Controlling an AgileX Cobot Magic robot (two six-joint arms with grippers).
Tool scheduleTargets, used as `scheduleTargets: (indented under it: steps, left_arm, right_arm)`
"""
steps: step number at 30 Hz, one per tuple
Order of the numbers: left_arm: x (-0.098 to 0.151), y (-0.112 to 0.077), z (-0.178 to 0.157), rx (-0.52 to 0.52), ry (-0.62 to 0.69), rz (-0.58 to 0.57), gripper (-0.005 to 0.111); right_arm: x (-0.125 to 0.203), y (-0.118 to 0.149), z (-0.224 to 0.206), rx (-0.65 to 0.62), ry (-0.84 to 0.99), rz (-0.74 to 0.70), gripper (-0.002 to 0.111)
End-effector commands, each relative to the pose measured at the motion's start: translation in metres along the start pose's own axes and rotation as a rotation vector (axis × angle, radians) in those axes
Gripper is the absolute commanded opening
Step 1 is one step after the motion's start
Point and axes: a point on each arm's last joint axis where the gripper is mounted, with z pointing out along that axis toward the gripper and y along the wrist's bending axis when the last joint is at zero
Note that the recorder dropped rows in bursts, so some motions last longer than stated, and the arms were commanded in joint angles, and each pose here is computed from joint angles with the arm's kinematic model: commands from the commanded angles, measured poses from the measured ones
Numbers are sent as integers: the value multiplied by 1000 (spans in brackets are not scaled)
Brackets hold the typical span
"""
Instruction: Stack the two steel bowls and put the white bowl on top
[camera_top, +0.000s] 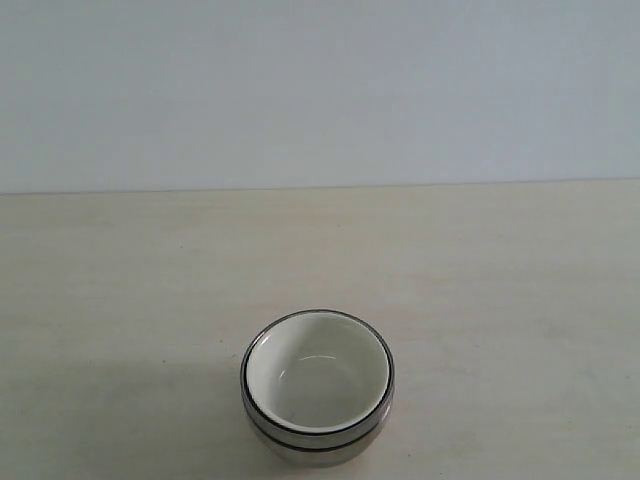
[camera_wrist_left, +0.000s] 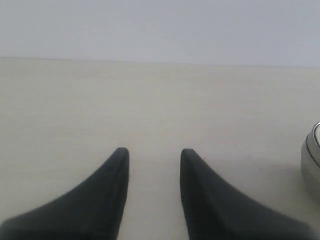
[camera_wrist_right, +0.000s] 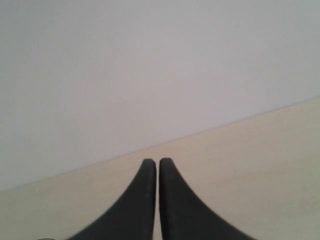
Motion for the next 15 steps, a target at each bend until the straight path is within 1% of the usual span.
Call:
scheduleTargets:
  steps: [1,15]
  left_arm:
    - [1,0,0,-3,-6,1,32]
    - [1,0,0,-3,-6,1,32]
  right_arm:
    - [1,-1,0,2,-1,1,0]
    - [3,-1,0,9,20,-3,0]
